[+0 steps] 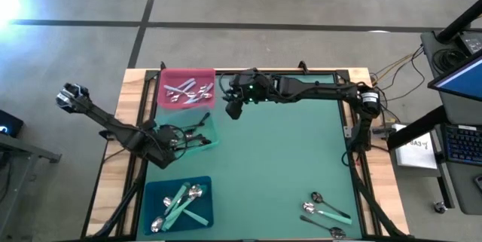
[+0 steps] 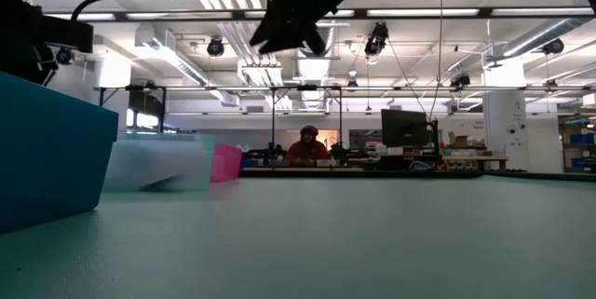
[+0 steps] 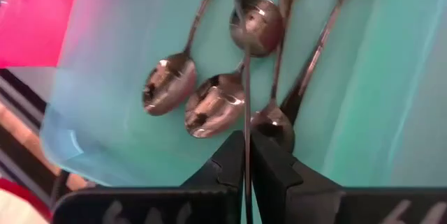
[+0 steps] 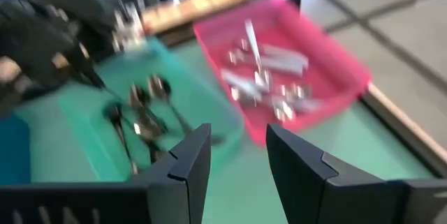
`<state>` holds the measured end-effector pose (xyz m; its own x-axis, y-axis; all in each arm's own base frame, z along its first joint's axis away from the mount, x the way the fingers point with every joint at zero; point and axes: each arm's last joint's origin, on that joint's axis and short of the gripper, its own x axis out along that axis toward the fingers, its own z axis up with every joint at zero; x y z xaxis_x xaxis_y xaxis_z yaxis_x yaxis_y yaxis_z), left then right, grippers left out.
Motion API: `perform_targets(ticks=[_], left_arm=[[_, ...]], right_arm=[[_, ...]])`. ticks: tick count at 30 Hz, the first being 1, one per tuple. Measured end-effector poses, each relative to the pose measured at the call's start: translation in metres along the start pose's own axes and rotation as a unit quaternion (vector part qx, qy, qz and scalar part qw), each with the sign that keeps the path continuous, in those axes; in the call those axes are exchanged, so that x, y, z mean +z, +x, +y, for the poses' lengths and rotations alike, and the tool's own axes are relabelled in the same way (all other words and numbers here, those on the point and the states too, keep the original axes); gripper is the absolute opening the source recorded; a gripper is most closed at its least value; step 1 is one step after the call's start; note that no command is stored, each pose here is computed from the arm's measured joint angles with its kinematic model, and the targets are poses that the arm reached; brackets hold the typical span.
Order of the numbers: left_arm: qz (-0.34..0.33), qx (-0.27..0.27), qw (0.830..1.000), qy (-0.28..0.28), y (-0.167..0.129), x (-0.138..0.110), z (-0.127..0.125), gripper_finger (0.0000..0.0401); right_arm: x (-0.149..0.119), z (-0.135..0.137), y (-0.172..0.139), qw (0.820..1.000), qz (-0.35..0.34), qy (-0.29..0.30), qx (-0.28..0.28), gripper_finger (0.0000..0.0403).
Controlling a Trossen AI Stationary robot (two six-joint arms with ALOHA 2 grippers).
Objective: Sort silverware by color (type)
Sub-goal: Put the black spoon into the green bin, then put the light blue spoon into the blue bin
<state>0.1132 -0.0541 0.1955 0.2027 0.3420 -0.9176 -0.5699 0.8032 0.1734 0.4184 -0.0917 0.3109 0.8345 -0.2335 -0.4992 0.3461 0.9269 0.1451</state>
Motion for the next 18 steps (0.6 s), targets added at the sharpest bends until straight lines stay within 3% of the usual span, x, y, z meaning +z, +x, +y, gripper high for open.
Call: perform_targets(ticks=[5,9,13,18], left_arm=[[0.003,-0.001,1.0,0.014,0.0,0.001,-0.003,0.004],[-0.002,-0.01,1.0,0.029,-0.006,0.006,-0.006,0.0081],[-0.018,-0.024,0.999,0.034,-0.016,0.013,-0.01,0.0119],[-0.056,-0.044,0.997,0.015,-0.025,0.022,-0.016,0.0144]], right_arm=[[-0.02,-0.001,-0.002,0.995,0.099,0.005,-0.018,0.0136],[-0.041,0.008,-0.009,0.979,0.201,0.014,-0.029,0.0139],[-0.061,0.028,-0.02,0.957,0.288,0.011,-0.035,0.0135],[-0.079,0.068,-0.033,0.944,0.328,0.004,-0.022,0.0129]])
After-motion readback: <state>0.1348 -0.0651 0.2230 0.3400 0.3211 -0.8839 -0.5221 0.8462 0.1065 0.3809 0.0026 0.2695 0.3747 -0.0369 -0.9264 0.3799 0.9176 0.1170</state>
